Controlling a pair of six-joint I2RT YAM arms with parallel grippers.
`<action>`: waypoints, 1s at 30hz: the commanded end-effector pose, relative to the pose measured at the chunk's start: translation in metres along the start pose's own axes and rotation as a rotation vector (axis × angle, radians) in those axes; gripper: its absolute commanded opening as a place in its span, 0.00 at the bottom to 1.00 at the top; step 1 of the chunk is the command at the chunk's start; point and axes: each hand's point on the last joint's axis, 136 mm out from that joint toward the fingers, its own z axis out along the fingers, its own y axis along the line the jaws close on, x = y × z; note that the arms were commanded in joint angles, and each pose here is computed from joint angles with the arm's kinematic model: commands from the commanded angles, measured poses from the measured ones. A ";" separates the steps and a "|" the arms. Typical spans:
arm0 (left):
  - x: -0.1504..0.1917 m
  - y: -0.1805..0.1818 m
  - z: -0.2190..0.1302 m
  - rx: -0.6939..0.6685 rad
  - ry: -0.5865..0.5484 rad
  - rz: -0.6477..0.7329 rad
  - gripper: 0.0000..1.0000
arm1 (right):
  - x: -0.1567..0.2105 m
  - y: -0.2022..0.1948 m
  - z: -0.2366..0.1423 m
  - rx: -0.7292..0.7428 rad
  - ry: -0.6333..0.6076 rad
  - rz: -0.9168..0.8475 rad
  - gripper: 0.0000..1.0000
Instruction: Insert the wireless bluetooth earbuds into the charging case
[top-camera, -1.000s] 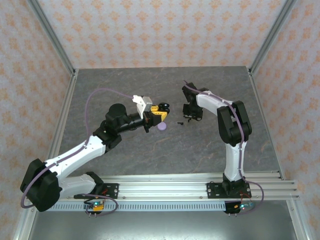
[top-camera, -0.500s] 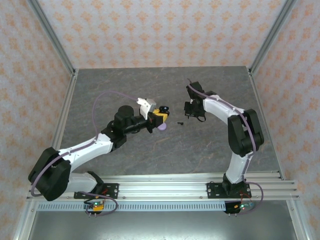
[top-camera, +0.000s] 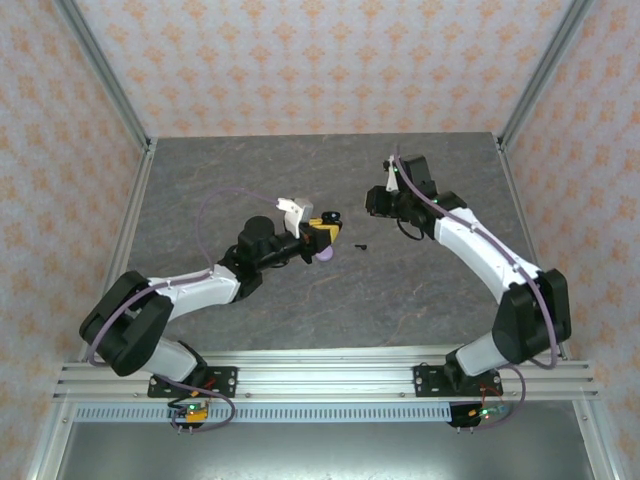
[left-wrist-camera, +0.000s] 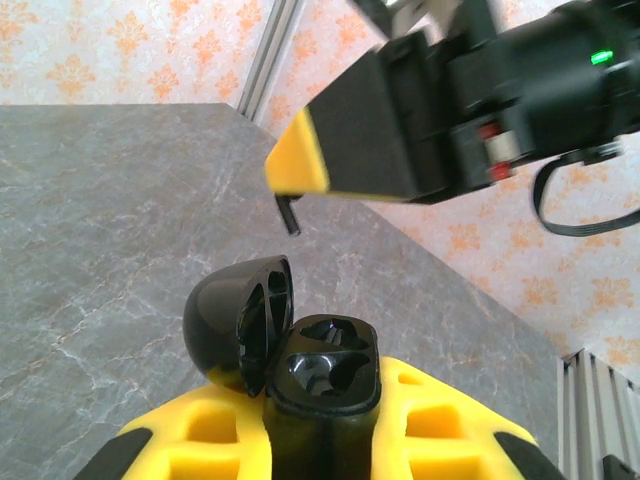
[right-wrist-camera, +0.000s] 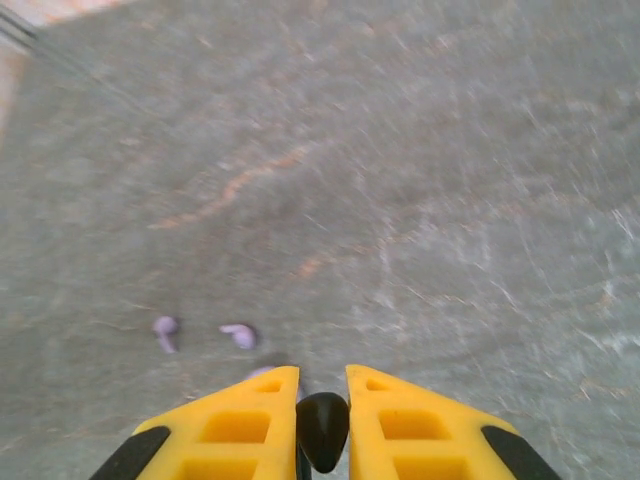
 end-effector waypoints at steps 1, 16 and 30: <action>-0.031 -0.013 -0.003 0.056 -0.146 -0.005 0.17 | -0.022 0.032 -0.029 -0.113 -0.104 -0.066 0.17; -0.055 -0.035 0.003 0.139 -0.188 -0.008 0.17 | -0.033 0.103 -0.085 -0.428 -0.224 -0.142 0.18; -0.069 -0.047 0.005 0.163 -0.200 -0.009 0.18 | -0.022 0.115 -0.083 -0.465 -0.197 -0.174 0.18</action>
